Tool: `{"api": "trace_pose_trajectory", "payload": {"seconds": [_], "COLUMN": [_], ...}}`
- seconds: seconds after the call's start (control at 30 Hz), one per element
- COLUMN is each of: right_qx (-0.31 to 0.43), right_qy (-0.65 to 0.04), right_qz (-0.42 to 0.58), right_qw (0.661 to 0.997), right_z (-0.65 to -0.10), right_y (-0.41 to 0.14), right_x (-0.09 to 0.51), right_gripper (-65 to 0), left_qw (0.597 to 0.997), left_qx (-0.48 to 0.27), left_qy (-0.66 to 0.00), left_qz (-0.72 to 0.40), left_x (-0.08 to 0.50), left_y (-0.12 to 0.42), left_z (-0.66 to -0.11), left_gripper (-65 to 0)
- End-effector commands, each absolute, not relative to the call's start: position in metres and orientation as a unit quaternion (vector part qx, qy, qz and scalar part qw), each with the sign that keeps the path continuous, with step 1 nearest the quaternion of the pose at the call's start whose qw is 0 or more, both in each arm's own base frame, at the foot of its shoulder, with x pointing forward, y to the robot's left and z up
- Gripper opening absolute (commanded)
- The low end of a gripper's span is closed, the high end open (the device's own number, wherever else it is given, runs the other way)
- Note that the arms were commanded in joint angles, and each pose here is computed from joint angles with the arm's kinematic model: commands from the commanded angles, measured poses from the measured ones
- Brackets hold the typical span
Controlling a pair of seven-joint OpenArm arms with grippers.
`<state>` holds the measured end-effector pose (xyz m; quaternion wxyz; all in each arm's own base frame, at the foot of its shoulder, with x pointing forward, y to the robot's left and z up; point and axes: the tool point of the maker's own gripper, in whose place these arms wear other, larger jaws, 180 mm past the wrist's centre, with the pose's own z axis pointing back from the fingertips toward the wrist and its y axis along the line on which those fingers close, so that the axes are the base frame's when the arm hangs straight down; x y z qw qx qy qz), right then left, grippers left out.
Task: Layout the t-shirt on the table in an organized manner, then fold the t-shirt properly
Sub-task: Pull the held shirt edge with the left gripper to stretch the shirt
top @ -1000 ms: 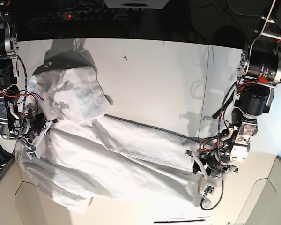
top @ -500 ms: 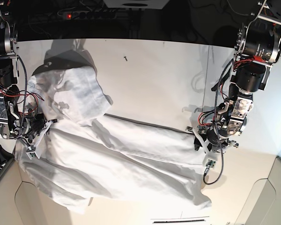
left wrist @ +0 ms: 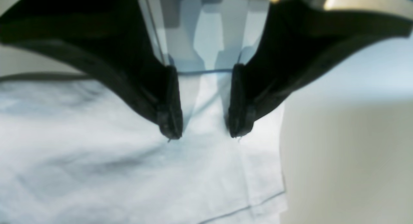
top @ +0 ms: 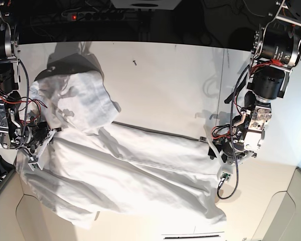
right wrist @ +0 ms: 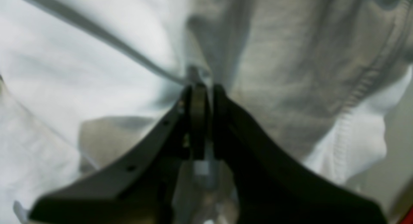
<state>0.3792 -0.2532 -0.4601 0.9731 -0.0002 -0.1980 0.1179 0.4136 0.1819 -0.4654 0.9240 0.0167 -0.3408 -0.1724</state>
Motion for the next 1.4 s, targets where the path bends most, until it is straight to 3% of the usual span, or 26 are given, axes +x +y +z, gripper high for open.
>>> {"api": "trace_pose_trajectory", "payload": {"seconds": [0.0, 0.4, 0.73, 0.87, 1.07, 1.37], "right_qx": [-0.014, -0.013, -0.013, -0.013, -0.013, -0.013], "right_qy": [-0.201, -0.211, -0.211, -0.211, -0.211, -0.211], "right_qz": [0.117, 0.118, 0.117, 0.117, 0.118, 0.118], "right_qw": [0.972, 0.97, 0.97, 0.97, 0.97, 0.97], "right_z": [-0.453, -0.452, -0.452, -0.452, -0.452, -0.452], "right_y": [-0.262, -0.261, -0.261, -0.261, -0.261, -0.261], "right_x": [0.385, 0.388, 0.388, 0.388, 0.388, 0.388], "right_gripper": [-61.4, -61.4, -61.4, -61.4, -61.4, -61.4], "left_qw": [0.932, 0.924, 0.87, 0.867, 0.888, 0.901], "left_qx": [0.031, 0.028, 0.075, 0.088, 0.006, -0.13], "left_qy": [-0.314, -0.318, -0.432, -0.453, -0.441, -0.399], "left_qz": [-0.18, -0.211, -0.227, -0.19, -0.133, -0.109], "left_x": [0.407, 0.386, 0.421, 0.439, 0.467, 0.466], "left_y": [0.191, 0.169, 0.203, 0.231, 0.243, 0.218], "left_z": [-0.468, -0.452, -0.372, -0.355, -0.36, -0.393], "left_gripper": [-37.3, -37.3, -37.3, -37.3, -37.3, -37.3]}}
